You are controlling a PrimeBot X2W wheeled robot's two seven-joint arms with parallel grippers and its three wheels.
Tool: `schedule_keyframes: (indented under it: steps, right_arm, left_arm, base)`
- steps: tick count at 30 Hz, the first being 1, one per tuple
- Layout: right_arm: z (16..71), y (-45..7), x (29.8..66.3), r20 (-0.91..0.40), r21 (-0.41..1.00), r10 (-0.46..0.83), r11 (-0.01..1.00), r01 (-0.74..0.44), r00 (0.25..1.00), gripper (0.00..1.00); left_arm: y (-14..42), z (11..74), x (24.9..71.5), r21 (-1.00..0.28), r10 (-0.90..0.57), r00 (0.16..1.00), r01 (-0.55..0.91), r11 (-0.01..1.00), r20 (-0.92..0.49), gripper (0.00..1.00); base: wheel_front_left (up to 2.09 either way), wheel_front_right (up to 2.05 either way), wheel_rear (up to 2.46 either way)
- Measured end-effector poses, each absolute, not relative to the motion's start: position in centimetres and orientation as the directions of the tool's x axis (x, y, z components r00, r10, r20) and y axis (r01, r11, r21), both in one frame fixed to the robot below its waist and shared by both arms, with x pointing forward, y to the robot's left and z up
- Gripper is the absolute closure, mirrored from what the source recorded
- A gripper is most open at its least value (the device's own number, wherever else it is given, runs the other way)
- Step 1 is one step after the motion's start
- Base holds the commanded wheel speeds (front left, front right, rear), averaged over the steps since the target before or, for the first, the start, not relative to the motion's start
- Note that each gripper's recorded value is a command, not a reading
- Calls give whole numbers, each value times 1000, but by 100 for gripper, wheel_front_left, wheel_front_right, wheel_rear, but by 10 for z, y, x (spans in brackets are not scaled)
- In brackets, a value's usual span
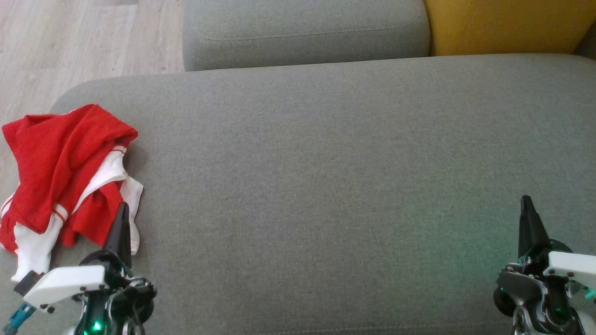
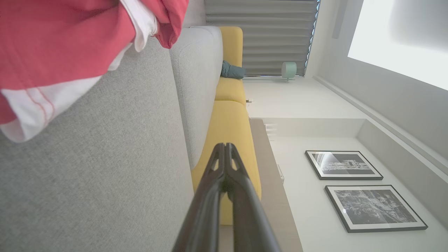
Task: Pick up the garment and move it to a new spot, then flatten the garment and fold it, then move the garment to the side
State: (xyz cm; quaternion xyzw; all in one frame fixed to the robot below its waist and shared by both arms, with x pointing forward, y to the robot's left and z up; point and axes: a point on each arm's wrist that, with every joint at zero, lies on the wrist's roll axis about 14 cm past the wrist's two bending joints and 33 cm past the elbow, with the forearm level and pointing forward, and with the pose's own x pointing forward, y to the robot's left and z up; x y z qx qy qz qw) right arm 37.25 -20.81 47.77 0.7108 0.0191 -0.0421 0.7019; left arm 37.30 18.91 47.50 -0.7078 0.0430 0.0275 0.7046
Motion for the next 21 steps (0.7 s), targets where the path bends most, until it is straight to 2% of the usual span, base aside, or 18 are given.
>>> schedule_keyframes:
  steps: [15,16,21]
  right_arm:
    - [478,-208,373,-87,996,-32,-14,86,996,100]
    - [478,-208,373,-87,996,-32,-14,86,996,0]
    - [449,-206,357,-174,985,-33,-26,173,984,0]
  left_arm:
    - [189,475,373,-995,-22,995,-100,-3,-100,100]
    - [189,475,373,-995,-22,995,-100,-3,-100,0]
    - [187,443,355,-980,-21,980,-198,-17,-197,0]
  base:
    - [0,0,0]
    - [0,0,0]
    - [0,0,0]
